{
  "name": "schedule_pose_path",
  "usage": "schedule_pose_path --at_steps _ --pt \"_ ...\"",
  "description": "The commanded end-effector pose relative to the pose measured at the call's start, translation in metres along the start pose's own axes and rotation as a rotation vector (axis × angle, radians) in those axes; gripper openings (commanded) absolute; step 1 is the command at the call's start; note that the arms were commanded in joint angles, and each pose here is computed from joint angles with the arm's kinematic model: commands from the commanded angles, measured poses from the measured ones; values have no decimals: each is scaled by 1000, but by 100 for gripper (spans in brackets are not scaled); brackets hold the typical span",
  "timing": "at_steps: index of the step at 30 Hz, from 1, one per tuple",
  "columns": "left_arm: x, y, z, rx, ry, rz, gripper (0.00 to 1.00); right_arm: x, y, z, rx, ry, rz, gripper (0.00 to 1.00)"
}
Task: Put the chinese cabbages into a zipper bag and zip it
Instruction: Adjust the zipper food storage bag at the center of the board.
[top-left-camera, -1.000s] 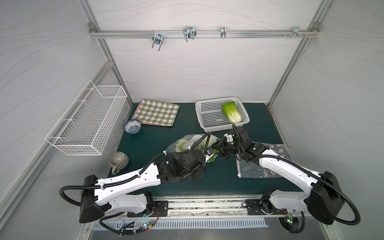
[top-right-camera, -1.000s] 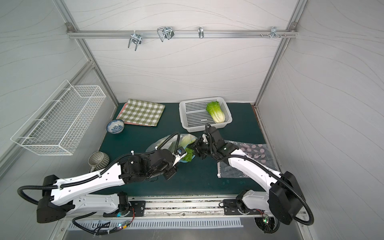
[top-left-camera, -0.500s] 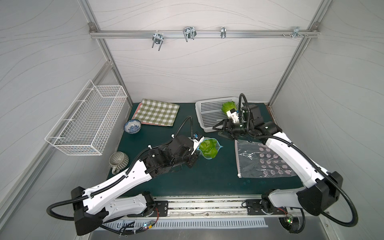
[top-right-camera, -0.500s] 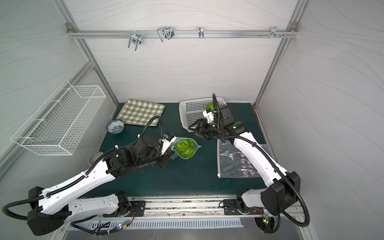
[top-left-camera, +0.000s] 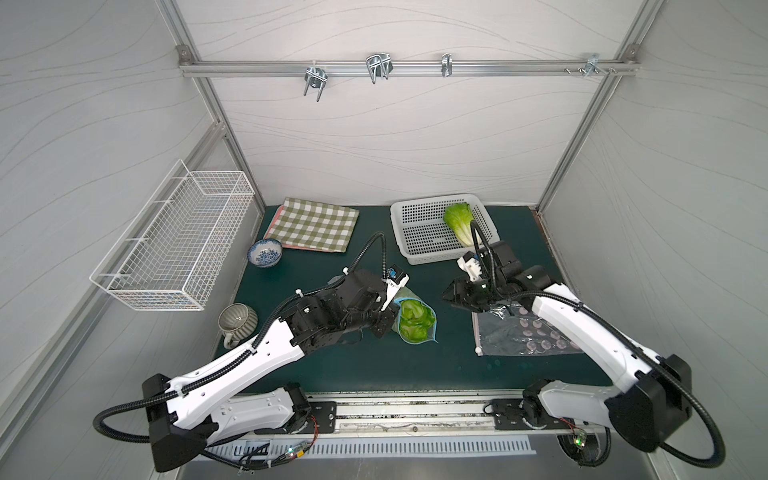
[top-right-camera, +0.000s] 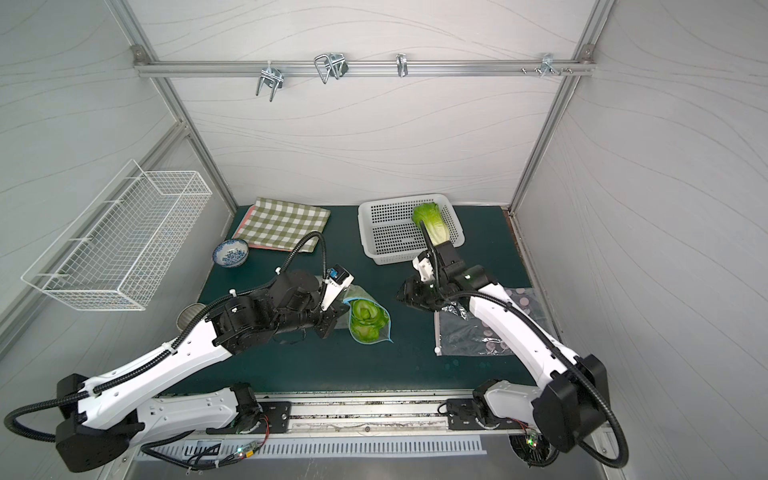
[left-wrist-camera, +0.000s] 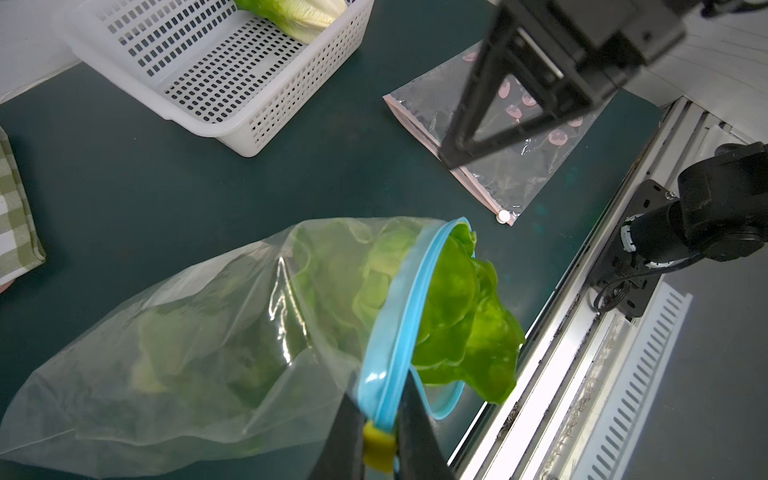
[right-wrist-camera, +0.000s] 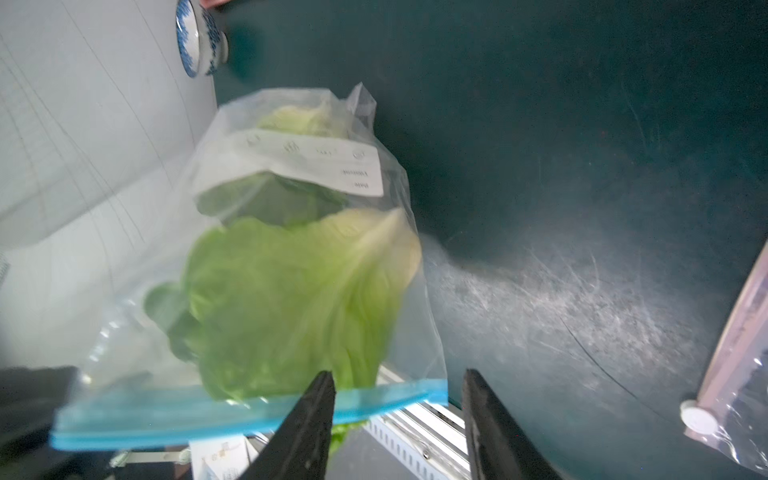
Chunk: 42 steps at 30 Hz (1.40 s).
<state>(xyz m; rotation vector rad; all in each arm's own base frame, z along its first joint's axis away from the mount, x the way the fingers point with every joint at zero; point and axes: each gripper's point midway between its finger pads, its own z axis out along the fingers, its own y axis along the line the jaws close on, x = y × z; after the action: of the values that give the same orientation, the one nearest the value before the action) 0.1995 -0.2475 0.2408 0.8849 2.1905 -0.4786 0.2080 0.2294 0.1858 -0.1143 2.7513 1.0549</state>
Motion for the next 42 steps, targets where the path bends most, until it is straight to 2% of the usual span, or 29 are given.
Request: schedule_pose_path --at_steps 1,4,9,16,23,29,32,37,42 --pt "-38 5 -16 3 -96 -10 0 15 -6 -13 24 -59 -127 53" --pt "-44 16 -21 -14 -102 -33 0 13 -11 -10 10 -134 -247 51" --pt "-48 31 -26 -20 -89 -95 0 3 11 -5 -84 -239 -534 50" --pt "-58 32 -32 -14 -105 -89 0 21 34 21 -139 -237 -830 51" --pt "-57 37 -34 -26 -96 -86 0 27 26 42 -86 -199 -886 46" --pt "-55 45 -34 -39 -89 -96 0 30 37 19 -119 -273 -935 46" --pt "-57 50 -34 -45 -94 -101 0 40 39 16 -158 -244 -952 46" --pt "-63 51 -37 -48 -99 -89 0 45 23 32 -83 -182 -995 46" --pt "-63 51 -38 -42 -94 -87 0 40 25 50 -44 -189 -1057 45"
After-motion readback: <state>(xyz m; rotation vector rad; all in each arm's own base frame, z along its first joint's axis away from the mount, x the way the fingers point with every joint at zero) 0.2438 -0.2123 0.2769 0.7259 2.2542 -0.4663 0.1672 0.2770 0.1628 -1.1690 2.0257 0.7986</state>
